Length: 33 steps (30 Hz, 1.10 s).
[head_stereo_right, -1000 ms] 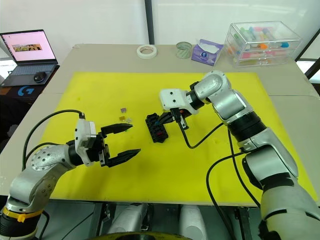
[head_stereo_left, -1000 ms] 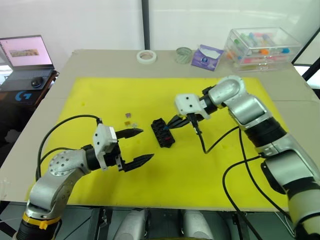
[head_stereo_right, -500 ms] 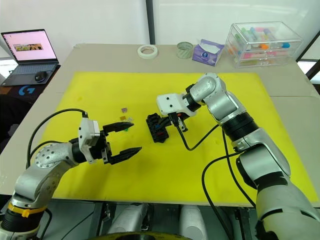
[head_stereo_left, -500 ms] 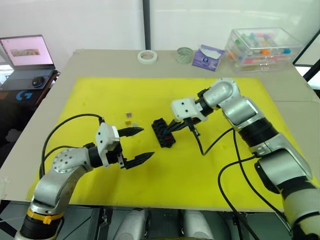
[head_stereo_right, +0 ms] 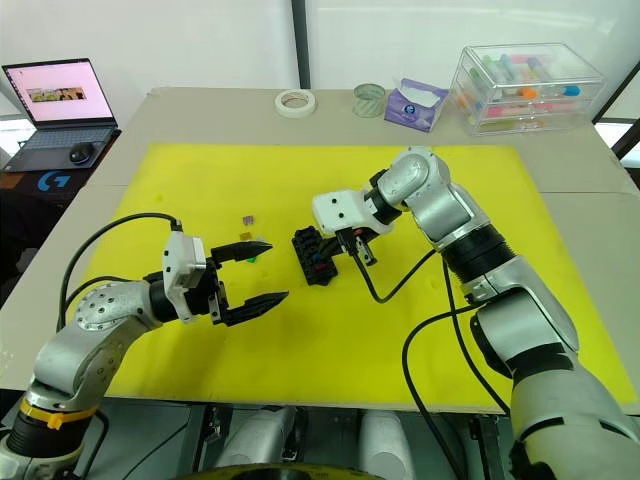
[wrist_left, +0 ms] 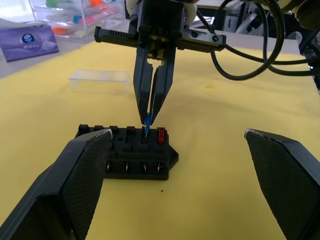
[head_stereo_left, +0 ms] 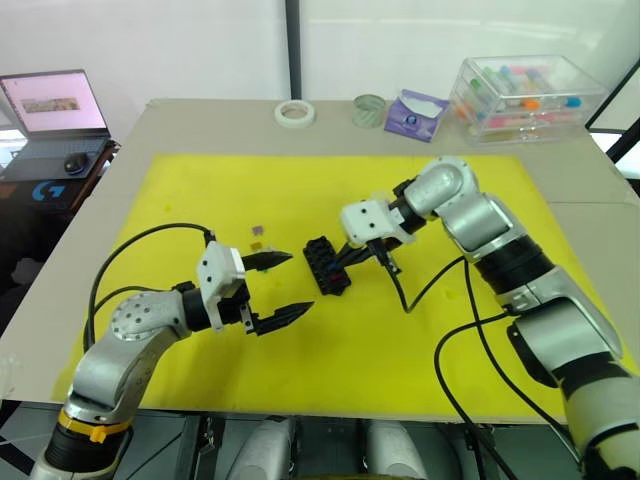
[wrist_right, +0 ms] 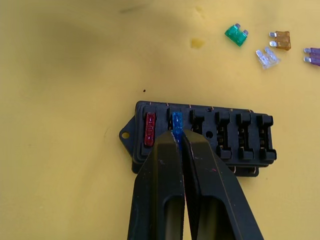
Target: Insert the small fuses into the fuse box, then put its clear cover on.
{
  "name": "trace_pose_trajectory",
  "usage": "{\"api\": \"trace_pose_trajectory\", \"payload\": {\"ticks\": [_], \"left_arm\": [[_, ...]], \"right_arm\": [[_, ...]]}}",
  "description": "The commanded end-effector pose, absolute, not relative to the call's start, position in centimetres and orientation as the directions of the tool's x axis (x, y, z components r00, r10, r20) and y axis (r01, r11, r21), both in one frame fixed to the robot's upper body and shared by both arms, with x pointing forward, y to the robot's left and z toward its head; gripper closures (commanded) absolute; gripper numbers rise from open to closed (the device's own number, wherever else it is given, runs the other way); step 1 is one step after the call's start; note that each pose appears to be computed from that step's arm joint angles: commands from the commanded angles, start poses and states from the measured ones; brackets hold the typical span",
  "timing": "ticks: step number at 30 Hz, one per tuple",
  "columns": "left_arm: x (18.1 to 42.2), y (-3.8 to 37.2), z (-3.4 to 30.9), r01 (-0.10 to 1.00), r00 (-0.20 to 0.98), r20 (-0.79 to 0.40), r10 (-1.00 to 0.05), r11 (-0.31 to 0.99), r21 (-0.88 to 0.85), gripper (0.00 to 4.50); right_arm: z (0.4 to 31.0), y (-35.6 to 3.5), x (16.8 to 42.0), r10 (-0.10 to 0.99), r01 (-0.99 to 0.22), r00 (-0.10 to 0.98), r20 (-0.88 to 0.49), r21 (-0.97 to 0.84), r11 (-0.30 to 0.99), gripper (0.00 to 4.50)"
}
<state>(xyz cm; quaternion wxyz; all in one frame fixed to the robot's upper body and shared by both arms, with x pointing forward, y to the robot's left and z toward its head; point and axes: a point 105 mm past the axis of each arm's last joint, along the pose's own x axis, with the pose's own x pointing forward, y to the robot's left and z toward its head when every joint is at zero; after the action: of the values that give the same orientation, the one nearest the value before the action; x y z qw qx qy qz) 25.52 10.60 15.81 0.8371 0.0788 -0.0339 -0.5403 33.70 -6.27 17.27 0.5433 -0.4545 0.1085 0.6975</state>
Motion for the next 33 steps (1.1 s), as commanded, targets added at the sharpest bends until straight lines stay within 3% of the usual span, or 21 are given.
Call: {"api": "trace_pose_trajectory", "payload": {"ticks": [1, 23, 33], "left_arm": [[25.1, 10.3, 16.6, 0.9, 0.398, -0.009, -0.917, 0.388, 0.199, 0.01], [25.5, 10.7, 16.1, 0.895, 0.406, -0.014, -0.914, 0.394, 0.207, 0.01], [25.4, 10.5, 15.8, 0.898, 0.401, -0.009, -0.916, 0.391, 0.202, 0.01]], "right_arm": [[18.3, -5.9, 33.8, 0.67, -0.833, 0.024, -0.742, -0.386, -0.397, 4.5], [17.3, -5.9, 33.4, 0.599, -0.827, 0.011, -0.801, -0.344, -0.444, 4.5], [16.7, -5.8, 33.8, 0.577, -0.855, 0.042, -0.816, -0.328, -0.401, 4.5]]}}
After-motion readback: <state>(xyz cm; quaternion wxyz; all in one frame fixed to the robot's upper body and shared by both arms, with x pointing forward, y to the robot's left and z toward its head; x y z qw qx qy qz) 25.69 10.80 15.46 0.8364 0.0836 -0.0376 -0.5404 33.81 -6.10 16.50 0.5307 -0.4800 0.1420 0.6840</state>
